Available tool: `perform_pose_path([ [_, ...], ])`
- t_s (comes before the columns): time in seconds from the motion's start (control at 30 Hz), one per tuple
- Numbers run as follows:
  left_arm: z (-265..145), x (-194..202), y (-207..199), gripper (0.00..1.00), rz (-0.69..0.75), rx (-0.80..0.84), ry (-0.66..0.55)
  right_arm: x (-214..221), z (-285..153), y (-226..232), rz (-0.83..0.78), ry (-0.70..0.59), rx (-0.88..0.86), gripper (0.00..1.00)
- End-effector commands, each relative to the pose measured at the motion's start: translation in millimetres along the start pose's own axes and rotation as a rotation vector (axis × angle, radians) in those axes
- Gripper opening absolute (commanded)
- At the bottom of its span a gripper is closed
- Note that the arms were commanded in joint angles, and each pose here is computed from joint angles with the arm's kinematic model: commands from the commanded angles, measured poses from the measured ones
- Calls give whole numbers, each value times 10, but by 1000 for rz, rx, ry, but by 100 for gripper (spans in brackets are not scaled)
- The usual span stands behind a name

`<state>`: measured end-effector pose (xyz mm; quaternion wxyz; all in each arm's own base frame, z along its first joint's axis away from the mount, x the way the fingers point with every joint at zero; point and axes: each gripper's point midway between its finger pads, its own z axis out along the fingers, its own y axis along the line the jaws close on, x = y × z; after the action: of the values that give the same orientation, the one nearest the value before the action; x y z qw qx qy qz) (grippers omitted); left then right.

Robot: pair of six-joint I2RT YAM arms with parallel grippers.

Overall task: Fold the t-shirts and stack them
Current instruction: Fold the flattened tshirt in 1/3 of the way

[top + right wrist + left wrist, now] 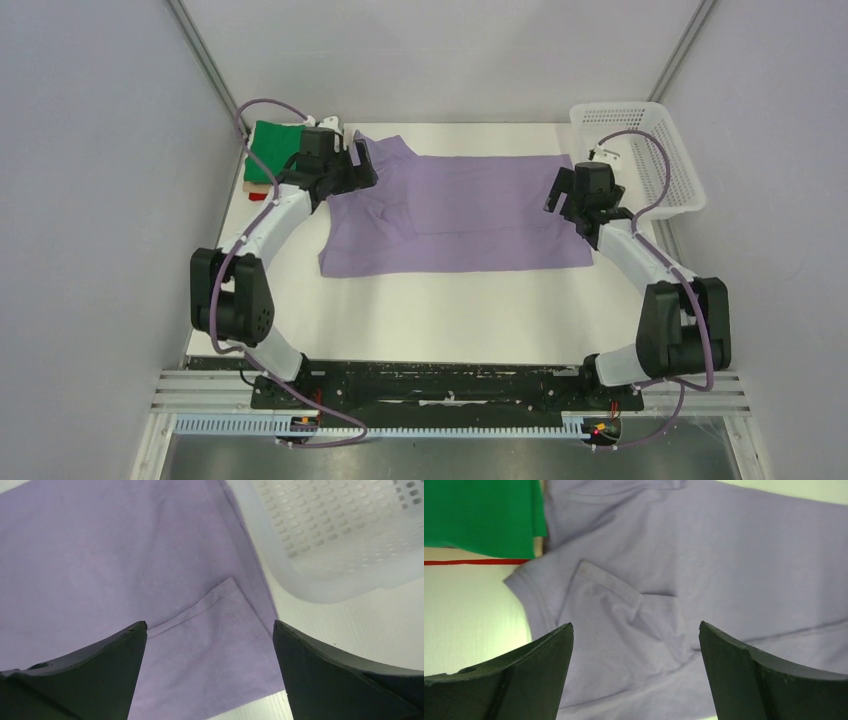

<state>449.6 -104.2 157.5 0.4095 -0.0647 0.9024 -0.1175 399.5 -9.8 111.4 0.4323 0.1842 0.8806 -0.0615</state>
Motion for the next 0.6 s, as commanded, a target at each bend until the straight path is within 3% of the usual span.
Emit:
perform_pose_path([
  [0.0, -391, -30, -475, 100, -6, 207, -47, -34, -290, 329, -7, -48, -199, 98],
  [0.2, -261, 474, -456, 100, -111, 240, 6, 471, -398, 879, -190, 34, -396, 98],
  [0.3, -33, 758, -462, 100, -153, 255, 109, 732, -322, 1062, -241, 84, -431, 98],
  [0.43, 157, 1116, -431, 100, -182, 257, 228, 955, -158, 1082, -263, 115, -427, 98],
  [0.57, 179, 1398, -256, 100, -200, 193, 264, 1261, -91, 950, -268, 191, -389, 98],
])
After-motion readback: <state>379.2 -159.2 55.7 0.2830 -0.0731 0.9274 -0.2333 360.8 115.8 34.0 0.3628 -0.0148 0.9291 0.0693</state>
